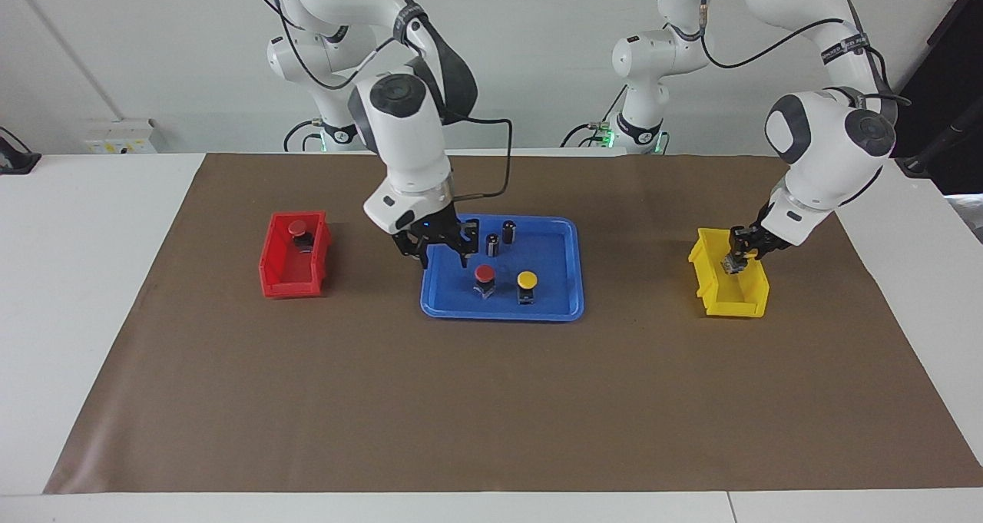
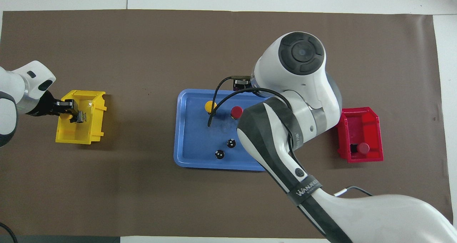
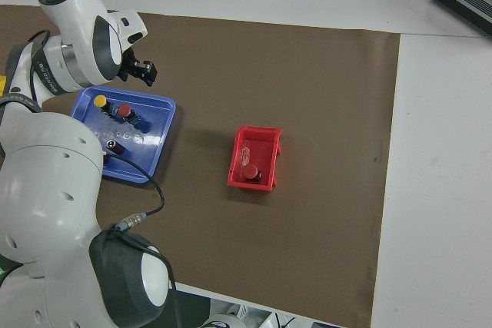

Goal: Sort red and yellow buttons by color
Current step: 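Release the yellow button in the yellow bin while the right gripper reaches red, then grasp the second red button on the blue tray with the right gripper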

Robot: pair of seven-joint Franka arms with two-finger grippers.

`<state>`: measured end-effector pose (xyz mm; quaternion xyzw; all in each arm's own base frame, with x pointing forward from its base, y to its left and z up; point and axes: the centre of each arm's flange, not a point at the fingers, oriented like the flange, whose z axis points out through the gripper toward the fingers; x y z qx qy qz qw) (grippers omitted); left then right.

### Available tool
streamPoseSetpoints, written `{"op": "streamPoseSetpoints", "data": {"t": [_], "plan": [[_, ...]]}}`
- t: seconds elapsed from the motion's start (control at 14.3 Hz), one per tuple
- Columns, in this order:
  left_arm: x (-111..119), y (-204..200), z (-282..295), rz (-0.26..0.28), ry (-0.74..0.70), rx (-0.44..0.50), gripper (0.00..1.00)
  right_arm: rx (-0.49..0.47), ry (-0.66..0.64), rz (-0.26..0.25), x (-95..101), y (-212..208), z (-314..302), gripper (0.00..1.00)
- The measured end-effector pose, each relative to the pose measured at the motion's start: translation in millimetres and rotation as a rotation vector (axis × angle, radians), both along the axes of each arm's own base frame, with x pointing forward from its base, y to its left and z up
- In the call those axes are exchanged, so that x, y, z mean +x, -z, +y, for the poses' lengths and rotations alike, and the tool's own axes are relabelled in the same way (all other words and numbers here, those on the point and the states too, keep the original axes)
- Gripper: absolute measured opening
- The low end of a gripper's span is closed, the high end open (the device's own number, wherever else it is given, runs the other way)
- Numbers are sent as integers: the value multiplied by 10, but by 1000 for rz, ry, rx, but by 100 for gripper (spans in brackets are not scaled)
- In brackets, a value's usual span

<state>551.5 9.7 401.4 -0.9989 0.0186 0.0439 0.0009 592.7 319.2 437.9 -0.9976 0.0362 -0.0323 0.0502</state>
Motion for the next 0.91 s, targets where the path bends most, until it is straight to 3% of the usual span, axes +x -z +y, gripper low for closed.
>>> {"op": "streamPoseSetpoints", "data": {"t": [0.14, 0.42, 0.91], "plan": [[-41, 88, -1, 17, 2, 2, 41, 5, -6, -25, 59, 235, 215, 73], [-61, 213, 12, 17, 0, 1, 41, -8, -19, -2, 33, 532, 308, 69], [-53, 390, 192, 22, 12, -2, 41, -14, -40, 6, -161, 797, 377, 67]]}}
